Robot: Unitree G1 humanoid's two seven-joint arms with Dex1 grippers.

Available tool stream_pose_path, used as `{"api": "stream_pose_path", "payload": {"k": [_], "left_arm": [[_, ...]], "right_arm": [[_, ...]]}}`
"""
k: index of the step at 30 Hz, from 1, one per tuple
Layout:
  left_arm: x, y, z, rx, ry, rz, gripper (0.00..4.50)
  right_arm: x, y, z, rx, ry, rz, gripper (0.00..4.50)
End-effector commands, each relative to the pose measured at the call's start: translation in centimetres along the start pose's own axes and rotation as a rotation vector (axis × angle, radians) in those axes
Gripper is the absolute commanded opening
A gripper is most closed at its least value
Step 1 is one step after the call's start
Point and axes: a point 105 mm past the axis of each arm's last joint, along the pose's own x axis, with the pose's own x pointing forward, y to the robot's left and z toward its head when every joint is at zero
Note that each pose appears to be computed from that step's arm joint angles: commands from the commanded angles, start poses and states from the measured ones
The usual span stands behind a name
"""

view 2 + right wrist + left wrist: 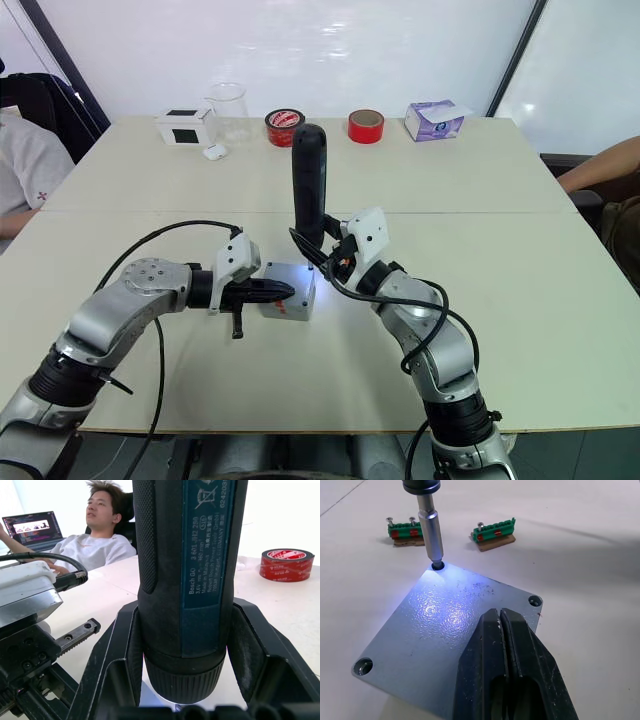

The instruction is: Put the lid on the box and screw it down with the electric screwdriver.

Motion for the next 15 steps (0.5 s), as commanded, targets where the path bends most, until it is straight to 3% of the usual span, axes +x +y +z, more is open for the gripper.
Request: {"api": "stream_pose_path", "payload": {"k": [1, 8, 15], "left_arm": [[0.0, -0.1, -1.3, -0.025, 0.046, 0.003, 0.00], [0.2, 0.0, -1.3, -0.032, 0.047, 0.002, 0.00], [0.3, 0.0, -1.3, -0.061, 0.043, 0.007, 0.00]], "right_arm": [[-0.6, 1.2, -5.3, 0.111, 0.190, 0.041, 1.77], [-0.6, 1.0, -4.5, 0.102, 0.167, 0.046, 1.77], [0.0, 0.6, -1.0, 0.072, 0.079, 0.065, 1.77]]}}
